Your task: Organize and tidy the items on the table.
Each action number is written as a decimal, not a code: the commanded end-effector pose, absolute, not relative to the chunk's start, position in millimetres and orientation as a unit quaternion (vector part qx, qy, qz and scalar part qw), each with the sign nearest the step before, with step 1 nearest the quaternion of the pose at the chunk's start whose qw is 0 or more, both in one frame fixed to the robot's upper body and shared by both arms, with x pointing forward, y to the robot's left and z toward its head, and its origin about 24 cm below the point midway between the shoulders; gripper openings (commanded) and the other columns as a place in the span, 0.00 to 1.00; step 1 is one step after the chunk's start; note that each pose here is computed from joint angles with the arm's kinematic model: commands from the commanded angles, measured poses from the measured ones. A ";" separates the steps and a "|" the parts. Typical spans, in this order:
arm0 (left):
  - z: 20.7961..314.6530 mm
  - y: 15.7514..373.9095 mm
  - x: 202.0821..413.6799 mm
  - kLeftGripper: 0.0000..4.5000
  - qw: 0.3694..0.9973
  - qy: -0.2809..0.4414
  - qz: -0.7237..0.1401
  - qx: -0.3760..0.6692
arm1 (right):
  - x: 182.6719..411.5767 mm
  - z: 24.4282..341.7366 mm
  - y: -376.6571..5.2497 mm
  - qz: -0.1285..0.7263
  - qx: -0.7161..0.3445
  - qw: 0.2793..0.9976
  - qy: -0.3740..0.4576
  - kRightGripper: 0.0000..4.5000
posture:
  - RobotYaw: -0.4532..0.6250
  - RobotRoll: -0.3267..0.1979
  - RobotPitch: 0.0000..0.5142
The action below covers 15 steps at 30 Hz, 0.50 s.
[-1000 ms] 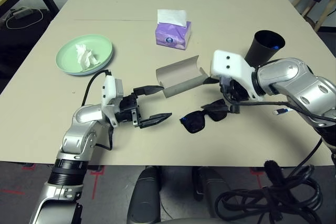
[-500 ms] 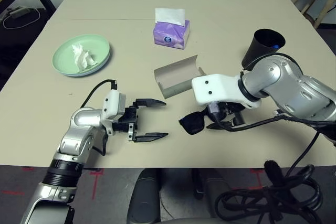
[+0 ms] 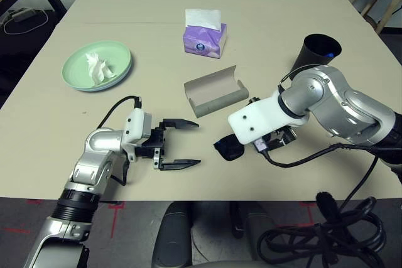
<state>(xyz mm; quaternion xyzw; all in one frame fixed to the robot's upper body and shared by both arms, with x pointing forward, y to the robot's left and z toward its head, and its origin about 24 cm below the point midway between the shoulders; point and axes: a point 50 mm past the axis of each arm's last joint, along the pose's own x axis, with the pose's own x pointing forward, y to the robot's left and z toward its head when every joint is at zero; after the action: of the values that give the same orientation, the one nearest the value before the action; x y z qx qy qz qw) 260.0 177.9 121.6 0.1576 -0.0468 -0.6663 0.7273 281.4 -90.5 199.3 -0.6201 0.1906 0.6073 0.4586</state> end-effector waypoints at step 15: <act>118.0 171.5 261.6 0.99 0.725 -0.049 -0.667 0.164 | 286.6 199.7 -73.7 0.599 -0.620 0.451 0.231 1.00 | 0.50 0.62 0.38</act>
<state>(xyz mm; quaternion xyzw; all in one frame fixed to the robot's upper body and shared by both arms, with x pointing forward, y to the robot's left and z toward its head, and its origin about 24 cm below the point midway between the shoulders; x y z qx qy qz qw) 261.3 173.0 120.8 0.1567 -0.0551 -0.6637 0.7293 286.2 -74.0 200.8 -0.6161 0.2230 0.6025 0.4558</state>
